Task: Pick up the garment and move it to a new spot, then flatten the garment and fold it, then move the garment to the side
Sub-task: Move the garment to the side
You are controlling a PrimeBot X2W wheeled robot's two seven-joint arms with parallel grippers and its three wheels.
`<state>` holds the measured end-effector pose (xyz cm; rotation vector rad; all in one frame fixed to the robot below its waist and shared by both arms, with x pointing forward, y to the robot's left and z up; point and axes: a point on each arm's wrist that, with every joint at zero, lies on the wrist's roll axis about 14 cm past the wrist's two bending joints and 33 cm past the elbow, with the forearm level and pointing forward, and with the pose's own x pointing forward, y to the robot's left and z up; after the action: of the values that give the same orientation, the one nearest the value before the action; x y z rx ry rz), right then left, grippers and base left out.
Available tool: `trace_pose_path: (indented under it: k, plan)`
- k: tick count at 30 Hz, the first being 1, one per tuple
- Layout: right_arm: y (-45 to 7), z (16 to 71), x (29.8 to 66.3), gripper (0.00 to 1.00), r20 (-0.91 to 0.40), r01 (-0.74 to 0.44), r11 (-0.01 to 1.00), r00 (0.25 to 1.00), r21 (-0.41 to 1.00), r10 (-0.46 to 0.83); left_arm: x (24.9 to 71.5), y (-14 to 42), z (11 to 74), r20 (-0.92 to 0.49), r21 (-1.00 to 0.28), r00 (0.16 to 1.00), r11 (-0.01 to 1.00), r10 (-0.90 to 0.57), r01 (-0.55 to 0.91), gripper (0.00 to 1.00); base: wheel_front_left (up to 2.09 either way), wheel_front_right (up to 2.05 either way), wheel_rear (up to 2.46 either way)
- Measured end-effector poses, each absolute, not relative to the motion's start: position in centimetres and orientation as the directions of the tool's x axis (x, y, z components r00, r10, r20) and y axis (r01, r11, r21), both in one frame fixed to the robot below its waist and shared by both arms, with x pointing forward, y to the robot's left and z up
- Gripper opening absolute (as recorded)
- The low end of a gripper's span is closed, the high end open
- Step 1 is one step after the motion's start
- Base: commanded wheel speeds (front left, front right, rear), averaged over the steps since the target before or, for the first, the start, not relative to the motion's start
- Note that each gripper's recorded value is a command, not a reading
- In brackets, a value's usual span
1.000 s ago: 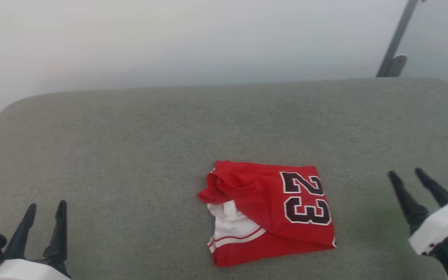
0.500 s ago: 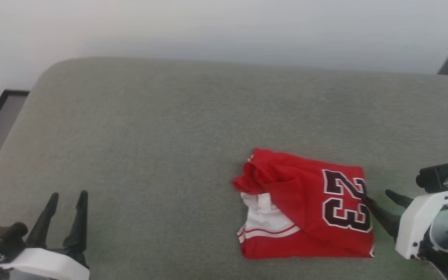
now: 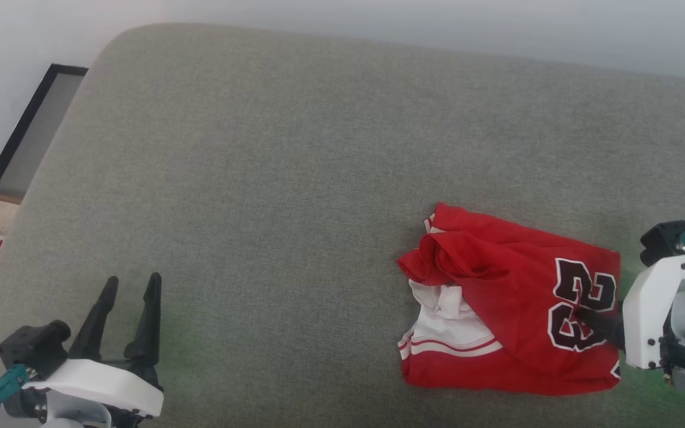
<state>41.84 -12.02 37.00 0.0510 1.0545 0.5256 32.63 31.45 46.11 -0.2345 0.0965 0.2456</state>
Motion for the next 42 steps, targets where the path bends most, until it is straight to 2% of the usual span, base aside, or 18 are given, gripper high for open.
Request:
trace_pose_path:
  k: [1,2,4,13,22,29,42]
  plan:
    - [-11.9,36.8,41.9,1.0,-0.822,-0.39,0.875,0.368,0.289,0.435,32.6,31.5,45.9,-0.129,-0.218,0.964,0.942,0.233,-0.257,1.0,0.0,0.0,0.0]
    - [-11.7,36.7,42.0,0.94,-0.826,-0.39,0.872,0.356,0.294,0.438,32.5,31.5,45.7,-0.135,-0.218,0.962,0.94,0.237,-0.262,1.0,0.0,0.0,0.0]
    - [-11.5,36.7,42.0,0.0,-0.831,-0.396,0.87,0.344,0.294,0.438,32.7,31.5,45.6,-0.134,-0.224,0.962,0.938,0.238,-0.264,1.0,0.0,0.0,0.0]
    - [-11.1,38.2,42.4,0.0,-0.812,-0.389,0.866,0.363,0.314,0.457,34.5,31.0,46.0,-0.111,-0.232,0.971,0.945,0.212,-0.233,1.0,0.0,0.0,0.0]
    - [-15.7,40.8,44.4,0.0,-0.794,-0.311,0.919,0.48,0.244,0.373,38.3,28.4,46.6,-0.074,-0.236,0.991,0.964,0.11,-0.125,1.0,0.0,0.0,0.0]
    - [-22.5,43.5,46.3,0.0,-0.765,-0.189,0.972,0.603,0.139,0.227,42.7,23.9,46.8,-0.042,-0.248,0.999,0.969,-0.032,0.021,1.0,0.0,0.0,0.0]
    - [-34.1,47.4,47.2,0.0,-0.692,0.043,0.998,0.72,-0.039,-0.058,49.5,15.0,46.7,0.012,-0.26,0.958,0.925,-0.285,0.278,1.0,0.0,0.0,0.0]
